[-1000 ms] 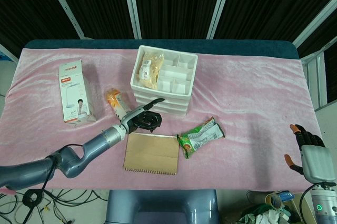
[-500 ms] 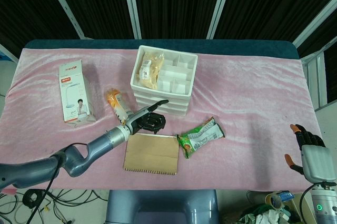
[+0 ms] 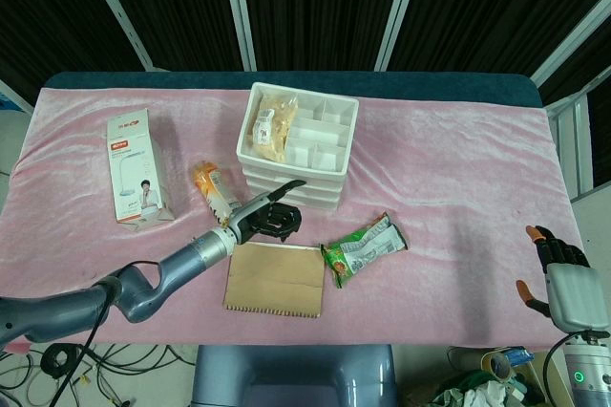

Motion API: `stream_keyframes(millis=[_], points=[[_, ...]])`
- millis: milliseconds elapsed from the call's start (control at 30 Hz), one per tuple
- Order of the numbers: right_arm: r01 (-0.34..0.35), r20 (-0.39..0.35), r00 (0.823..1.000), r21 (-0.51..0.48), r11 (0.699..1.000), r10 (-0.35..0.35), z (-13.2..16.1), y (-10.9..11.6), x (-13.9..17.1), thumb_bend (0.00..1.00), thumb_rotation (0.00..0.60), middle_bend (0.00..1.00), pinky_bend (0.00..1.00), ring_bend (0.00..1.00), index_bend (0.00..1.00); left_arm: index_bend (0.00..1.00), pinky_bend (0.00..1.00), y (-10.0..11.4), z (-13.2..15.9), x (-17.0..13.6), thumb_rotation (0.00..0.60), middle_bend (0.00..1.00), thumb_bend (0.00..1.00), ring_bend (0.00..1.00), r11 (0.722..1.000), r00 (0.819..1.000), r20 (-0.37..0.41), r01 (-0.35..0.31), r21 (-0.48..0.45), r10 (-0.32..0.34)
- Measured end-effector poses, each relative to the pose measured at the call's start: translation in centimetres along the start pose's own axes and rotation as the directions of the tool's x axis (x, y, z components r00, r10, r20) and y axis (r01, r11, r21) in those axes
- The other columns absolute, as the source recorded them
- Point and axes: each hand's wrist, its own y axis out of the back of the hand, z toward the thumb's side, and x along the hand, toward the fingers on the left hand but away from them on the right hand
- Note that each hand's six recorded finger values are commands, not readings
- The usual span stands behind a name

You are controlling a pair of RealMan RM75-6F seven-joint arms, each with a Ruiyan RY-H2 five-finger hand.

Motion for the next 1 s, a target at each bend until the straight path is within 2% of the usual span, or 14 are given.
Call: stream_keyframes(millis=[1000], points=[[-0.001,0.008,1.000,0.001,1.000,0.001,-0.05,-0.01,0.01,0.24,0.600,0.11,0.20,0.18,0.15,0.00,0.65,-0.42,0.00,0.72,0.600,0.63,0.42,0.62,1.000,0.999,-0.029,0.018,0.012,-0.018]])
